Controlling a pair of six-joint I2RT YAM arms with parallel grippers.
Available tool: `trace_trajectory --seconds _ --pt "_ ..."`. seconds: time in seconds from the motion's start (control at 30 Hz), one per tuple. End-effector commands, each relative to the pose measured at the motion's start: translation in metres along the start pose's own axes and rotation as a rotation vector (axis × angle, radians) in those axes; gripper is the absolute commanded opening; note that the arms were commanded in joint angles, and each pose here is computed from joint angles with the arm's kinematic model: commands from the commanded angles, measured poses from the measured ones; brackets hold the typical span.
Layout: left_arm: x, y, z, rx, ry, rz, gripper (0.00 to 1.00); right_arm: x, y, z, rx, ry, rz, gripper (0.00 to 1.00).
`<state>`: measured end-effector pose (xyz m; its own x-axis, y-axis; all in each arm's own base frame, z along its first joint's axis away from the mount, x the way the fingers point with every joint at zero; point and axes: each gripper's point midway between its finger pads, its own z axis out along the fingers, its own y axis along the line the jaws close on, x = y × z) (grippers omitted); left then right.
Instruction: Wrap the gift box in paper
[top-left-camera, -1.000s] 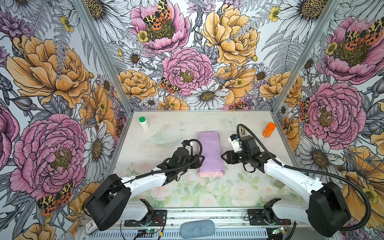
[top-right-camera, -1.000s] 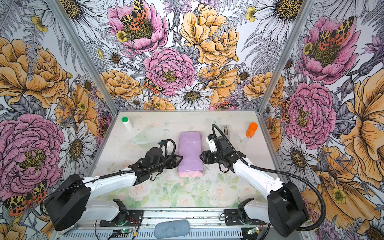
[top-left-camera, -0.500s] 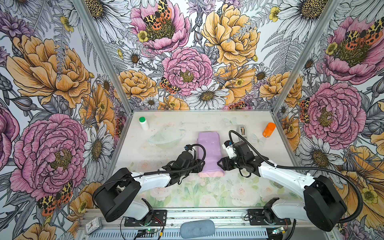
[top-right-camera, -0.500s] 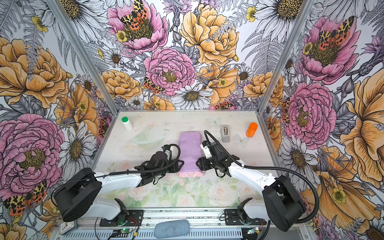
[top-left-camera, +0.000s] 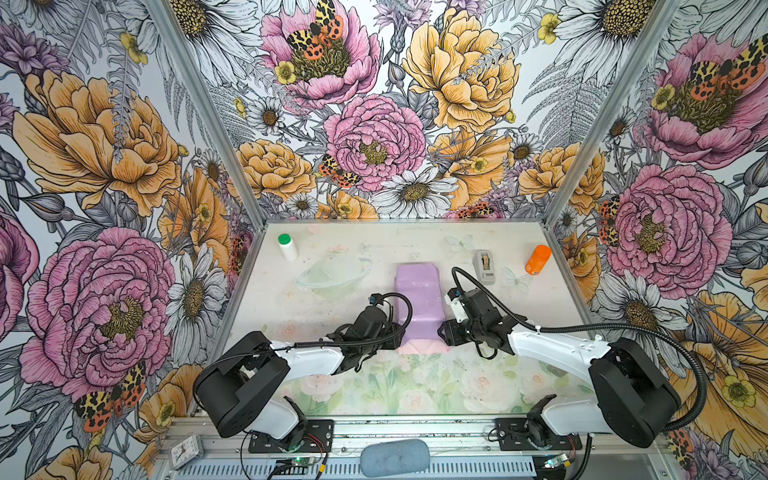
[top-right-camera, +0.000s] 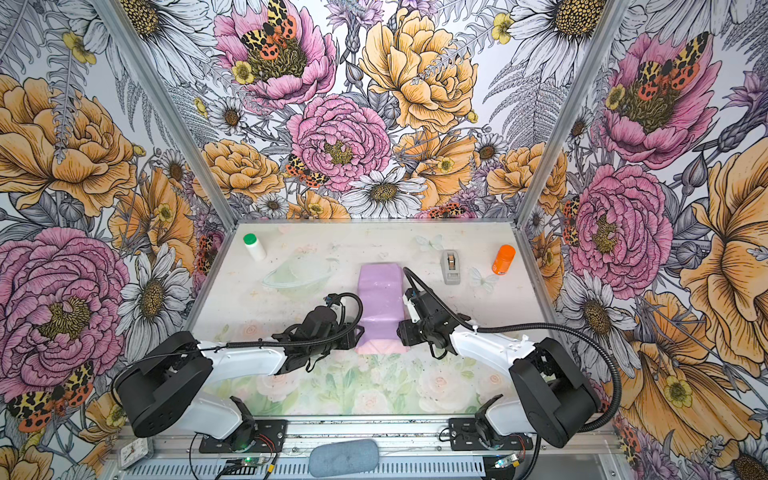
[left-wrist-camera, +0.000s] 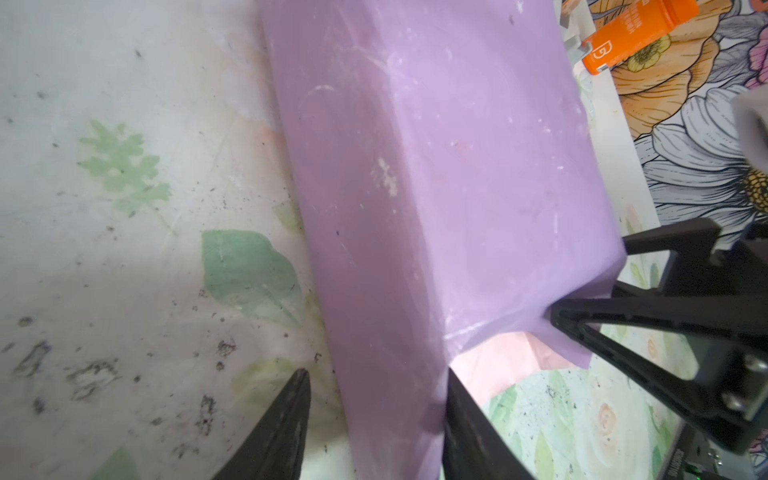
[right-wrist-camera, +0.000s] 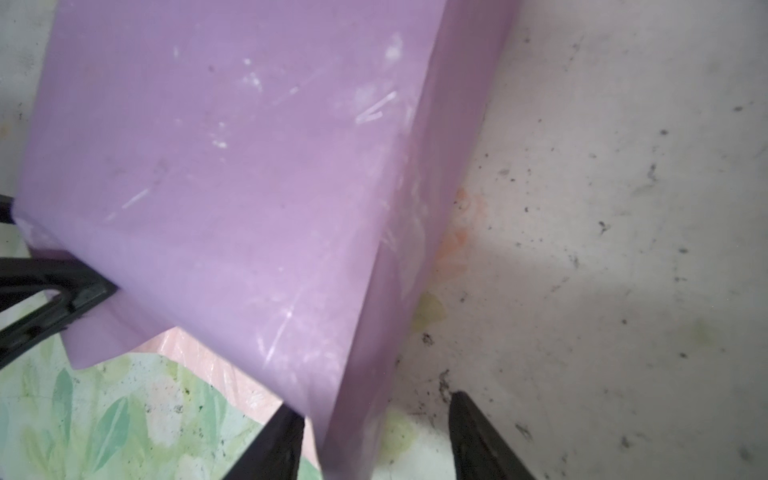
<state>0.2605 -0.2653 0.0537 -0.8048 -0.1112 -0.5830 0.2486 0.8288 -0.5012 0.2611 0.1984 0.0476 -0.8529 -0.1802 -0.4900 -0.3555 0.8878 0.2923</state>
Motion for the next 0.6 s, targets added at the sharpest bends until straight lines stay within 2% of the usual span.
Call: trace_trajectory --seconds 0.0,0.27,0.57 --pt "-0.003 0.005 0.002 -0.044 -0.015 0.048 0.48 -0.011 -0.004 0.005 0.032 -0.064 0.015 0.56" --pt "0.001 0.014 0.006 -0.127 -0.003 0.098 0.45 -0.018 -0.003 0.011 0.011 -0.139 0.053 0.52" --pt "-0.003 0.01 0.007 -0.146 -0.03 0.082 0.4 -0.014 -0.005 0.017 0.045 -0.159 0.078 0.47"
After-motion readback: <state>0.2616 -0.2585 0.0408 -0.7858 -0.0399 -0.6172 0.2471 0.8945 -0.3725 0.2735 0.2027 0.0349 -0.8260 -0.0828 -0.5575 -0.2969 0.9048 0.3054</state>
